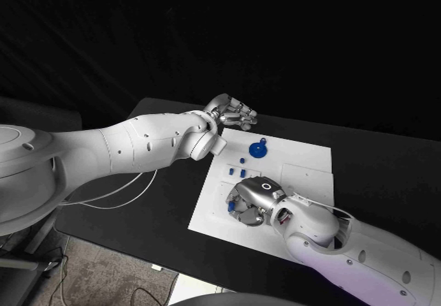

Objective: Assemble the parts on the task board

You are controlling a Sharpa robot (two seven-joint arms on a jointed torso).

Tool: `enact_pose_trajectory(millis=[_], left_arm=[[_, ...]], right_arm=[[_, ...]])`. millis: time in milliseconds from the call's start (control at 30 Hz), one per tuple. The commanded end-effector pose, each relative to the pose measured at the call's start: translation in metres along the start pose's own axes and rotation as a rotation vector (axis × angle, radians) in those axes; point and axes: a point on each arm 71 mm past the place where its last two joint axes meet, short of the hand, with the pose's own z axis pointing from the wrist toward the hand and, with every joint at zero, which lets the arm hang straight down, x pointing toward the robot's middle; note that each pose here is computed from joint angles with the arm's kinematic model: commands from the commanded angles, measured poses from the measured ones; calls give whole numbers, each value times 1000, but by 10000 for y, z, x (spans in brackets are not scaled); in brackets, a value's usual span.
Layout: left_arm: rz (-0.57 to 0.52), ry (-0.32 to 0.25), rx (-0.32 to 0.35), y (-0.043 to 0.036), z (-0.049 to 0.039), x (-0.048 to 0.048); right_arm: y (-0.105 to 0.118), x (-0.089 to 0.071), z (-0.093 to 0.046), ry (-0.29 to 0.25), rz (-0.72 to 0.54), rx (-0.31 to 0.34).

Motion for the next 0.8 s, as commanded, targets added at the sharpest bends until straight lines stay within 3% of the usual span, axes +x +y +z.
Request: enact_pose_trajectory(millis=[33, 567, 800], left_arm=[[-8, 15, 2, -13, 1, 15], [-8, 14, -3, -4, -2, 1], [-6, 8, -6, 8, -4, -24]], right_arm=[[1, -18, -4, -30, 22, -5], [-15, -84, -74, -99, 91, -15], [-73, -183, -211, -146, 202, -16]])
